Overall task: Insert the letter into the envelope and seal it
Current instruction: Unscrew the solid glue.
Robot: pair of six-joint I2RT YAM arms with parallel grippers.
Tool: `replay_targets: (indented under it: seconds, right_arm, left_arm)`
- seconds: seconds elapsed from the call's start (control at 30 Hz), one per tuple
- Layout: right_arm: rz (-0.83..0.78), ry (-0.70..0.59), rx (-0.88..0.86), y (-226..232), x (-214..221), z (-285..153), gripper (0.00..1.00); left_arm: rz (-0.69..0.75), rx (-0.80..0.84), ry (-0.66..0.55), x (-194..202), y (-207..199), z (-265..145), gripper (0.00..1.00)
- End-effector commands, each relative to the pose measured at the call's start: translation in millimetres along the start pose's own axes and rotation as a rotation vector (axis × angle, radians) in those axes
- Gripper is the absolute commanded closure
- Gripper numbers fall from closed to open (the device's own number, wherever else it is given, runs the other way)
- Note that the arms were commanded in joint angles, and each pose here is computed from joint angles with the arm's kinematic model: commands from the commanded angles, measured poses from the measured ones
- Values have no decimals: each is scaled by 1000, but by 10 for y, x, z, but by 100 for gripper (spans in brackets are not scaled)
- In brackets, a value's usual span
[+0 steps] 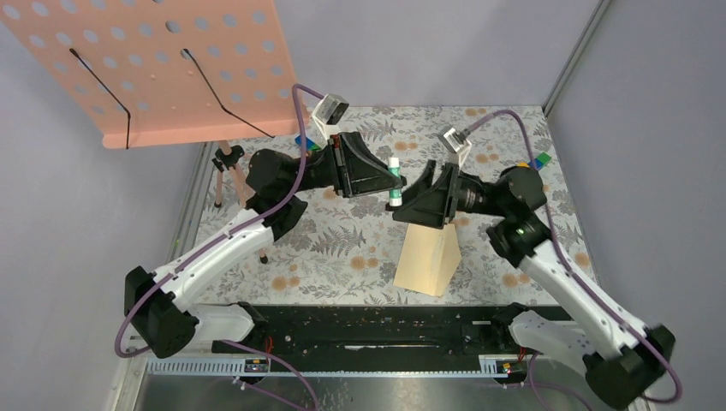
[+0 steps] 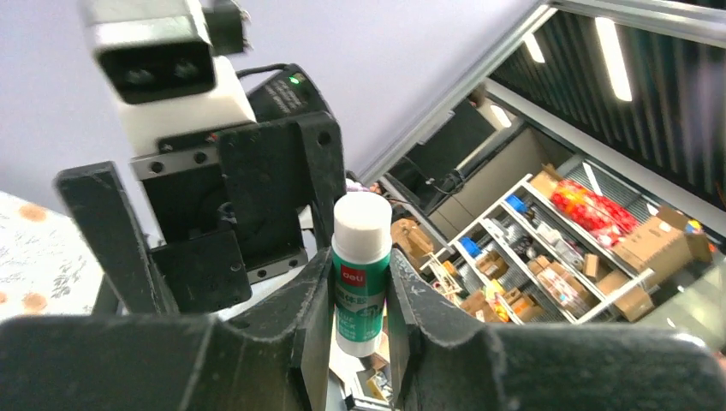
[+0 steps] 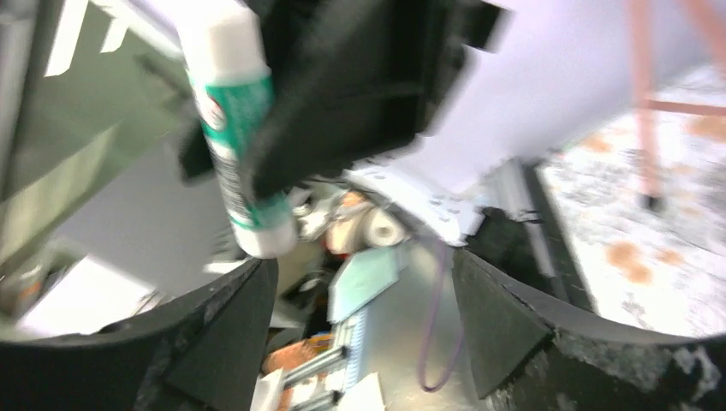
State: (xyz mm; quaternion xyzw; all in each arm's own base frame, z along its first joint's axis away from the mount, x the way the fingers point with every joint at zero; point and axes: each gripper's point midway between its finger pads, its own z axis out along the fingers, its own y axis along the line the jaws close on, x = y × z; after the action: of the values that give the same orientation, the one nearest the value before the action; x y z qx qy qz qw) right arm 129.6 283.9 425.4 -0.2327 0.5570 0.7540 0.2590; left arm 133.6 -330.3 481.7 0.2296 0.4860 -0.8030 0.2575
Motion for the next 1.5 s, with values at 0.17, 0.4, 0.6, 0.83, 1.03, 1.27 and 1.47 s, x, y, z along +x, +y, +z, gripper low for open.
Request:
replay_targets:
  seconds: [0.17, 0.4, 0.6, 0.83, 1.03, 1.27, 1.47]
  right_arm:
    - [-302, -34, 1027, -689, 264, -1184, 20]
    - [-400, -87, 1206, -691, 13, -1075, 23]
    - [-508, -24, 1213, -755, -134, -670, 20]
    - [-520, -13, 1197, -891, -253, -347, 32]
    - [-503, -5, 1187, -952, -314, -186, 41]
    - [-477, -1, 1187, -1019, -341, -150, 51]
    - [-459, -18, 1170, -1028, -377, -128, 54]
  left_arm:
    - [-14, -529, -186, -362, 674, -160, 100]
    - [-91, -763, -289, -465, 1104, -363, 100]
    - [-121, -903, -348, -490, 1248, -562, 100]
    - [-126, -915, -353, -475, 1275, -594, 100]
    - [-129, -905, -366, -458, 1276, -614, 100]
    - [-116, -899, -360, -455, 1230, -615, 100]
    - [-122, -877, -345, -431, 1229, -580, 100]
